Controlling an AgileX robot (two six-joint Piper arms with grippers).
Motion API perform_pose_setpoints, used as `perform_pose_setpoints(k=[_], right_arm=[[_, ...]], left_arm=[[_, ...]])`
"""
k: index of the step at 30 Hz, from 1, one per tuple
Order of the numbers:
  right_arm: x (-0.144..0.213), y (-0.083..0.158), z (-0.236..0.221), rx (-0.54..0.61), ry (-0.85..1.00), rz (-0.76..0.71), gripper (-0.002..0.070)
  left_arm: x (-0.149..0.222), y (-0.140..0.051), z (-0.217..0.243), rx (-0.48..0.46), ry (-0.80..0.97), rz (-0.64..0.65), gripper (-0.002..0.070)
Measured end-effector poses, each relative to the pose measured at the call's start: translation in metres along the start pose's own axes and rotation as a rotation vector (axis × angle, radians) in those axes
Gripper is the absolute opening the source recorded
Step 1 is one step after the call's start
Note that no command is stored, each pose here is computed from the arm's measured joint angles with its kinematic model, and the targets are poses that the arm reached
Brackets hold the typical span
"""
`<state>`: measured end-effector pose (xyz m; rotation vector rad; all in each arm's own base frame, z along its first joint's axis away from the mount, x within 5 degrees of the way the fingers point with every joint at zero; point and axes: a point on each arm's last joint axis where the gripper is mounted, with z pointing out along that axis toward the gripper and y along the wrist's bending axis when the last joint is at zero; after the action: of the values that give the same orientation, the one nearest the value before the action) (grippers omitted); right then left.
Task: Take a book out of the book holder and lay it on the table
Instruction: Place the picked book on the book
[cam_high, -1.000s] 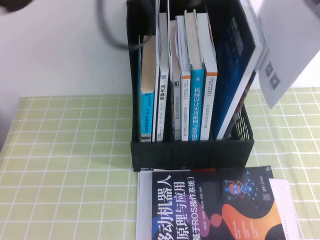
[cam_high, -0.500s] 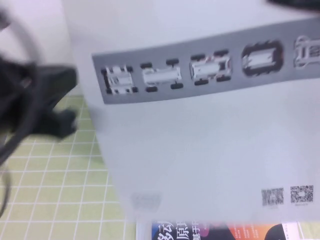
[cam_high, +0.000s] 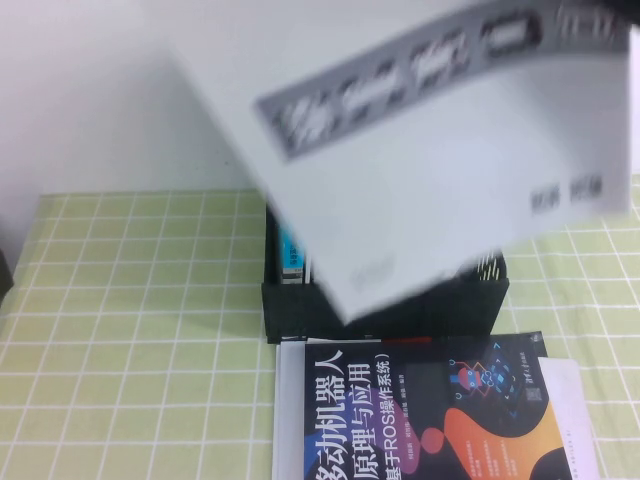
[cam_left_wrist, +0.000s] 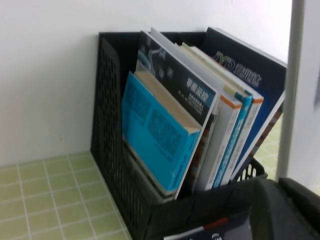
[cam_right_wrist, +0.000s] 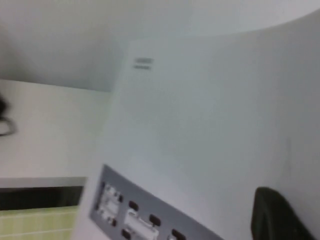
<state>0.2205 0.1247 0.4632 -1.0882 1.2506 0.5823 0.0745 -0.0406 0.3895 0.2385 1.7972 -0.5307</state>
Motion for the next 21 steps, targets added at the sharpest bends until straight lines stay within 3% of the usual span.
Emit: perform_pose_setpoints(k=[6, 12, 15, 18, 21], right_arm=[[0.008, -0.044, -0.005, 0.464, 0.074, -0.143, 0.0011], [0.014, -0.069, -0.020, 0.778, 0.169, -0.227, 0.0011], [0.021, -0.081, -0.037, 0.997, 0.287, -0.282, 0.0011], [0.032, -0.087, -0.057, 1.197, 0.430, -0.172, 0.0011], [0.050, -0.074, -0.070, 1.211, 0.649, 0.081, 0.0011]], left_arm=[[0.004, 0.001, 0.000, -0.005, 0.040, -0.020, -0.0003], [0.004, 0.001, 0.000, -0.005, 0.042, -0.022, -0.0003], [0.004, 0.000, 0.000, -0.004, 0.040, -0.022, -0.0003], [0.003, 0.000, 0.000, 0.001, 0.027, -0.023, -0.0003], [0.002, 0.000, 0.000, 0.004, 0.019, -0.023, -0.0003]])
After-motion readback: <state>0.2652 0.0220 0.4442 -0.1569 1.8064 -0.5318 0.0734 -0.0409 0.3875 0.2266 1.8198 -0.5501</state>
